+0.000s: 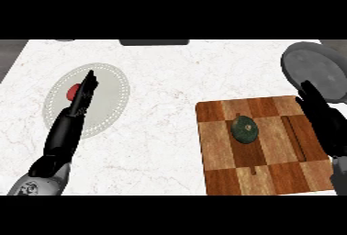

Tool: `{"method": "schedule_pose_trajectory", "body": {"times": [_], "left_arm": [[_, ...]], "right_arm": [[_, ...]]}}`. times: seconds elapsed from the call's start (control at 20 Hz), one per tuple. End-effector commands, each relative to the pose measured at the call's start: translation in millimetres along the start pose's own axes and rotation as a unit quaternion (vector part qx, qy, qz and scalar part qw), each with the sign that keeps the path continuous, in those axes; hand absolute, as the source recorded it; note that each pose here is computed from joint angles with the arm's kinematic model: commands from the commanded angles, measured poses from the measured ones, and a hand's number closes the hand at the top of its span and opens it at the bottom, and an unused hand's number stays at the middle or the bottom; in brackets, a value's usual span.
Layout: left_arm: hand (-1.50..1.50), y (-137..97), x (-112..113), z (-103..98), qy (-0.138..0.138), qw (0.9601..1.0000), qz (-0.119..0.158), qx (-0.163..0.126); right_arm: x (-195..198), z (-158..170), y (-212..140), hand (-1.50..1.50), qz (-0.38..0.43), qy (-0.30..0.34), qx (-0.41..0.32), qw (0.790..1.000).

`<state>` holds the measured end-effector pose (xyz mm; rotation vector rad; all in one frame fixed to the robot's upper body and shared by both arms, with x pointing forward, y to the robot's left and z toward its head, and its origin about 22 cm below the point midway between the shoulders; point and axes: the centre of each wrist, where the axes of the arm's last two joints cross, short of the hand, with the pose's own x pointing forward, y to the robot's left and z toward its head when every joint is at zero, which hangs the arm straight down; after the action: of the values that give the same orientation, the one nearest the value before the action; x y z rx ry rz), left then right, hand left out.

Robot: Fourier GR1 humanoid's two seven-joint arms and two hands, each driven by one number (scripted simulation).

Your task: Pick the squash from the cutting board and place it in the pan

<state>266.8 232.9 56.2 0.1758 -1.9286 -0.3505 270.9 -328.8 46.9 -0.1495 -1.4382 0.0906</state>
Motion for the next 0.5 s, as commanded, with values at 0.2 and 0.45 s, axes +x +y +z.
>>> {"method": "schedule_pose_trajectory", "body": {"times": [0.2,0.45], "left_arm": [[0.0,-1.8,-59.7,59.4,0.281,0.9396,0.146,0.13],[0.0,-17.0,-76.5,85.5,0.353,0.9031,0.185,0.161]], "right_arm": [[11.3,7.2,26.8,1.5,-0.08,-0.094,-0.049,0.991],[-6.1,33.3,45.5,-1.5,0.117,-0.187,-0.163,0.962]]}}
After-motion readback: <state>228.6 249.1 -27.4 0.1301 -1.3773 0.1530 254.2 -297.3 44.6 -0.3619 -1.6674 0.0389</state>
